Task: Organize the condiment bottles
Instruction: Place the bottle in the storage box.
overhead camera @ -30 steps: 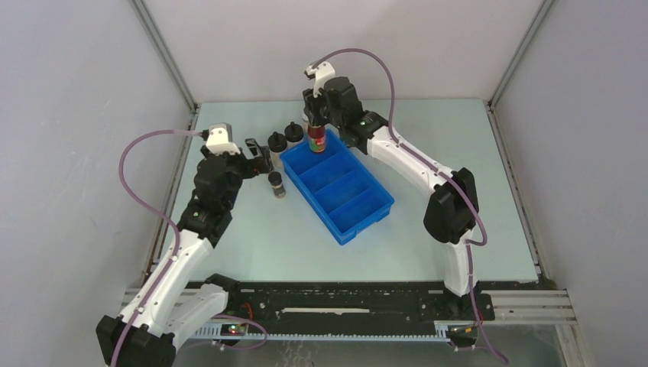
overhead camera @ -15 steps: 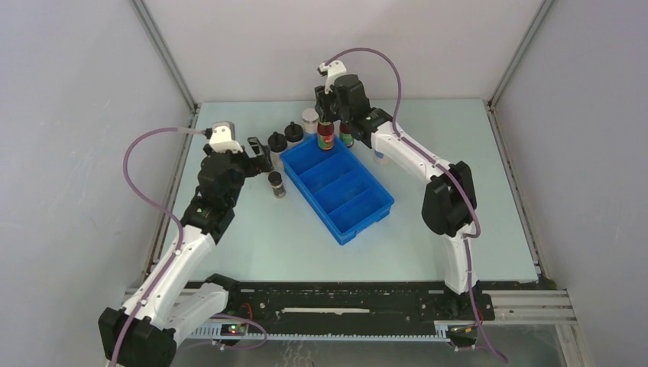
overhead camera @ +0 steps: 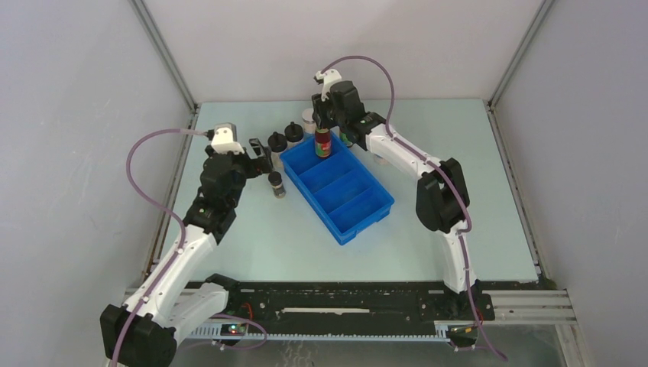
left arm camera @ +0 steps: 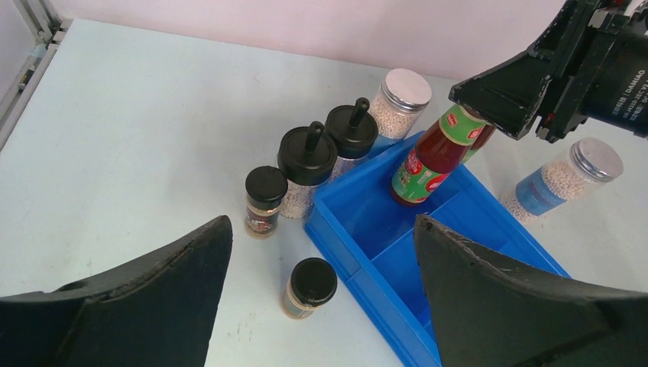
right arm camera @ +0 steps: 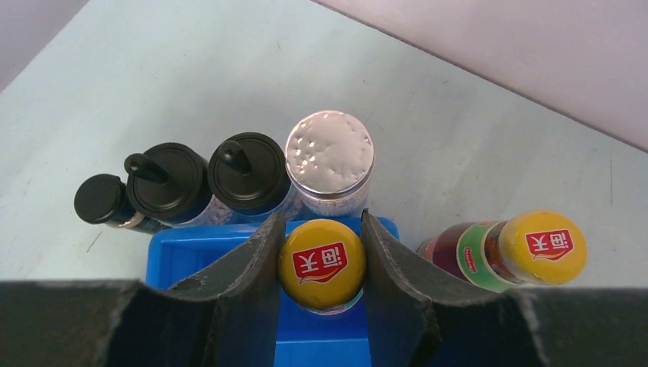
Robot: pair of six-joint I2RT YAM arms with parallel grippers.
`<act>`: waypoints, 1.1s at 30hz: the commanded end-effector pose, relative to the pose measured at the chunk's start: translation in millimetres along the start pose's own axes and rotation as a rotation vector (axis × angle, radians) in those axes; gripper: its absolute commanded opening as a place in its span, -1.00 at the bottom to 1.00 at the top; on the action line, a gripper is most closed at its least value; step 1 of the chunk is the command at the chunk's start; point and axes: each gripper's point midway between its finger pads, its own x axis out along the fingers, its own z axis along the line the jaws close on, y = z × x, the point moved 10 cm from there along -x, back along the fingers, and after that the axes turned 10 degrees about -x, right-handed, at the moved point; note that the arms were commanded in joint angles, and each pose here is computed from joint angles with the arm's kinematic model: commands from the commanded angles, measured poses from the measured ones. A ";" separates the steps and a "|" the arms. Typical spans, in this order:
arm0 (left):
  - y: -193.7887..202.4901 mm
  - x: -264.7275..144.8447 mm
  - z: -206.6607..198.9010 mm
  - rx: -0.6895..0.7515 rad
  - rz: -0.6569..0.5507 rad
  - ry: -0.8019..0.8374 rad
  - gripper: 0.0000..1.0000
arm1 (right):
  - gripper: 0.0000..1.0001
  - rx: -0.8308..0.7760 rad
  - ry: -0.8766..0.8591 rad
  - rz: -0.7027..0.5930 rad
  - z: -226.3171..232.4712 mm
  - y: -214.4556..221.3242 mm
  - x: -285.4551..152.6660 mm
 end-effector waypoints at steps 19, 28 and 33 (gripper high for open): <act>3.7 1.2 0.2 -0.019 -0.030 0.011 0.86 | -1.00 0.013 0.027 -0.222 -7.3 -40.2 -9.4; 2.2 0.4 -1.3 -0.031 -0.037 0.022 0.86 | -1.00 -0.025 -0.021 -0.221 15.7 -45.2 -14.8; 0.0 -3.5 -1.5 -0.036 -0.049 0.029 0.86 | -1.00 -0.040 -0.045 -0.217 33.0 -46.1 -18.0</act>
